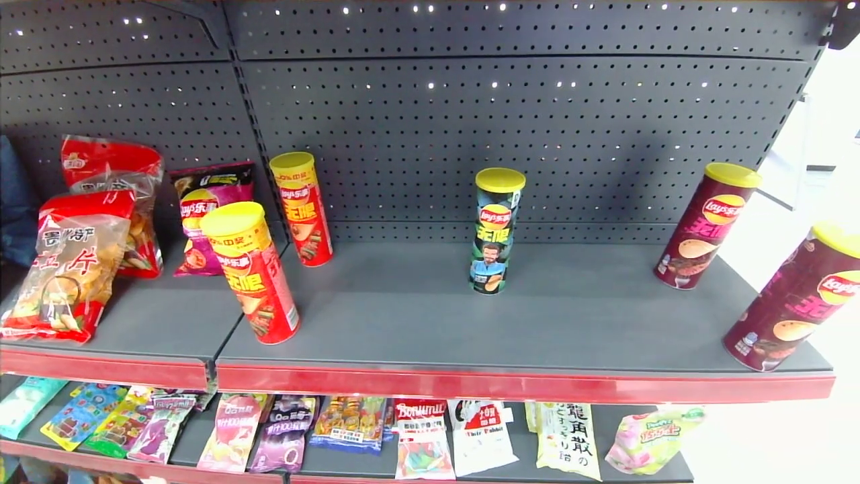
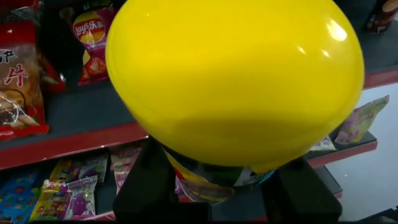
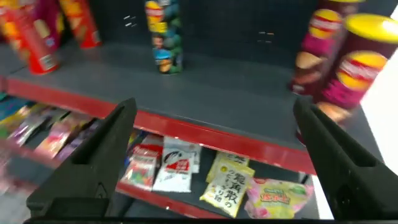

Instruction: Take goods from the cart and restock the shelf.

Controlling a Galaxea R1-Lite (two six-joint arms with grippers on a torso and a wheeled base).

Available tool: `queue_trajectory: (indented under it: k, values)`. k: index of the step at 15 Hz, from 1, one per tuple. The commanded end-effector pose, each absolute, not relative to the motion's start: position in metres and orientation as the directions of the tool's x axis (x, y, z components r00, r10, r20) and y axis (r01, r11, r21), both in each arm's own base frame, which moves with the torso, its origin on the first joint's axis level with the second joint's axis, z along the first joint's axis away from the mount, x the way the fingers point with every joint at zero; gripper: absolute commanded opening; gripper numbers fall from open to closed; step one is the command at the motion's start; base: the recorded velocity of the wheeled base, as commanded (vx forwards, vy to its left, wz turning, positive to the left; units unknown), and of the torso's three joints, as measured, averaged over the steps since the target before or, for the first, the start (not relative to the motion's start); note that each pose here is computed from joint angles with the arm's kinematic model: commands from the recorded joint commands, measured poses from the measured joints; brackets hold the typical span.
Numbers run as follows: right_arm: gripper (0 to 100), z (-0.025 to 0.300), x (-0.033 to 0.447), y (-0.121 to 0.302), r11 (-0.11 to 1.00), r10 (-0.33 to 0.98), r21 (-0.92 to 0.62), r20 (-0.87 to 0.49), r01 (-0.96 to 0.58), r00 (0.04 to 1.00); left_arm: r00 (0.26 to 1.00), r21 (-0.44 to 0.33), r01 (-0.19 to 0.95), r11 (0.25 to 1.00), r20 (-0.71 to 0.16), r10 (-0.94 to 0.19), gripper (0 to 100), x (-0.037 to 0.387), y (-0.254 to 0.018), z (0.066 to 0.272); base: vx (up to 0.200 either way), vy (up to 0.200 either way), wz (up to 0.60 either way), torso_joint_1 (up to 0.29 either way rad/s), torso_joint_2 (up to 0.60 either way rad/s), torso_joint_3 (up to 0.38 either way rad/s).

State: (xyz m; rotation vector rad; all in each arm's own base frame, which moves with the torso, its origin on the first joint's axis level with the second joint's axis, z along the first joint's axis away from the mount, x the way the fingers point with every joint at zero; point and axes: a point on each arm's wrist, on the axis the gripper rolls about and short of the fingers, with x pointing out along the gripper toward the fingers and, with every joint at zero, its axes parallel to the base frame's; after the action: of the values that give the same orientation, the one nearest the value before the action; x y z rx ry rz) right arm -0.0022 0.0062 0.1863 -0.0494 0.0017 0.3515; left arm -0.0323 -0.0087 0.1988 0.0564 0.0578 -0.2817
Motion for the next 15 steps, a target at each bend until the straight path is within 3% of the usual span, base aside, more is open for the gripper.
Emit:
queue_trajectory:
  k: [1,3,6,11,15]
  values:
    - [100,0.213,0.068,0.029,0.760,0.625,-0.029,-0.239,-0.649,0.743,0.950,0.022,0.286,0.958,-0.135,-0.280,0,-0.018,-0.008,0.198,0.000,0.000,0.00,0.000,0.00,0.000]
    - [100,0.224,0.119,0.056,0.707,0.678,-0.025,-0.261,-0.707,0.687,0.949,0.017,0.280,0.960,-0.153,-0.275,0,-0.016,-0.008,0.193,0.000,0.000,0.00,0.000,0.00,0.000]
    - [100,0.209,0.204,0.088,0.715,0.681,-0.031,-0.194,-0.698,0.706,0.955,0.023,0.260,0.965,-0.155,-0.254,0,-0.015,-0.007,0.195,0.000,0.000,0.00,0.000,0.00,0.000]
    - [100,0.197,0.268,0.114,0.712,0.688,0.017,-0.220,-0.702,0.692,0.957,0.047,0.256,0.966,-0.151,-0.247,0,-0.016,-0.007,0.194,0.000,0.000,0.00,0.000,0.00,0.000]
    - [100,0.184,0.321,0.130,0.759,0.633,0.002,-0.235,-0.651,0.737,0.955,0.043,0.259,0.965,-0.162,-0.250,0,-0.014,-0.007,0.193,0.000,0.000,0.00,0.000,0.00,0.000]
